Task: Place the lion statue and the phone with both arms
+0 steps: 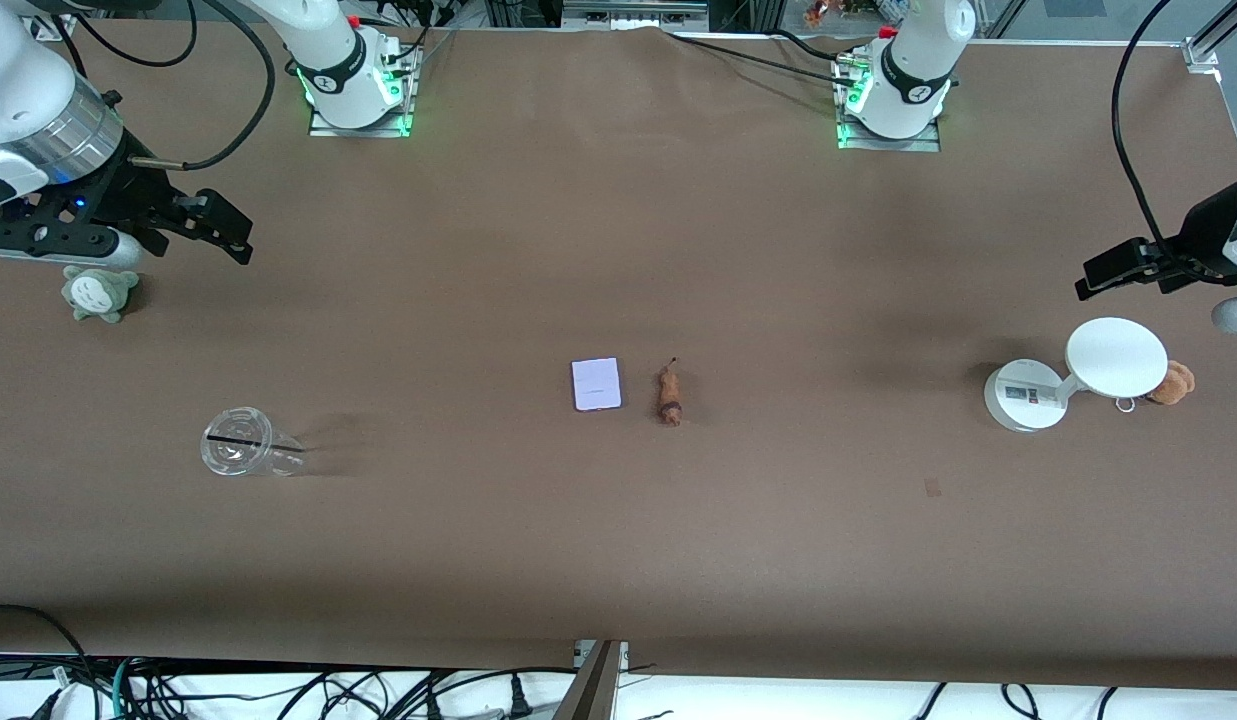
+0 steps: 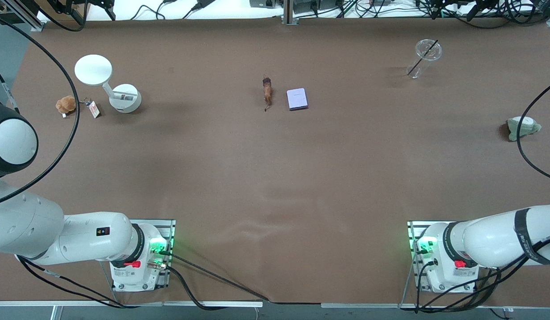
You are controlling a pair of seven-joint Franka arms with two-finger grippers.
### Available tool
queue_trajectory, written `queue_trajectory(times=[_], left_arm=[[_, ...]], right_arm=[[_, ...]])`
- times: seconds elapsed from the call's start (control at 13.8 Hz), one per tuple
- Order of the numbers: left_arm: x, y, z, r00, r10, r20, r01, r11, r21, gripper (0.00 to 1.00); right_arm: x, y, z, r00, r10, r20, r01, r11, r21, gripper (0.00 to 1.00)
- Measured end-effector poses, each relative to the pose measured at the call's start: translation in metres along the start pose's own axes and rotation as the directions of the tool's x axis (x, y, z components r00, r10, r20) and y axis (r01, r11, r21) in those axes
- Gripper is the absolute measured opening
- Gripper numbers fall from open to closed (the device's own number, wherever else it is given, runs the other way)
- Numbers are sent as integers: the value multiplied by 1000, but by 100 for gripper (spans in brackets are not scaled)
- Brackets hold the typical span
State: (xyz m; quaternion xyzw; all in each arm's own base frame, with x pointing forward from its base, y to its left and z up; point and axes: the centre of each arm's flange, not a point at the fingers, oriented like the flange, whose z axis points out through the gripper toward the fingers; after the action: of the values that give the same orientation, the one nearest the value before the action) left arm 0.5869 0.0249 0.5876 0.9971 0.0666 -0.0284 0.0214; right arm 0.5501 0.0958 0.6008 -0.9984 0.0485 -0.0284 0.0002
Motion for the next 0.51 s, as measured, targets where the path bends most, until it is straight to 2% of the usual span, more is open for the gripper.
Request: queue_trajectory(times=[0.51], left_arm=[[1,0,1,1000,0,1,0,1000,0,100]], right_arm=[[0,0,0,1000,0,0,0,1000,0,100]])
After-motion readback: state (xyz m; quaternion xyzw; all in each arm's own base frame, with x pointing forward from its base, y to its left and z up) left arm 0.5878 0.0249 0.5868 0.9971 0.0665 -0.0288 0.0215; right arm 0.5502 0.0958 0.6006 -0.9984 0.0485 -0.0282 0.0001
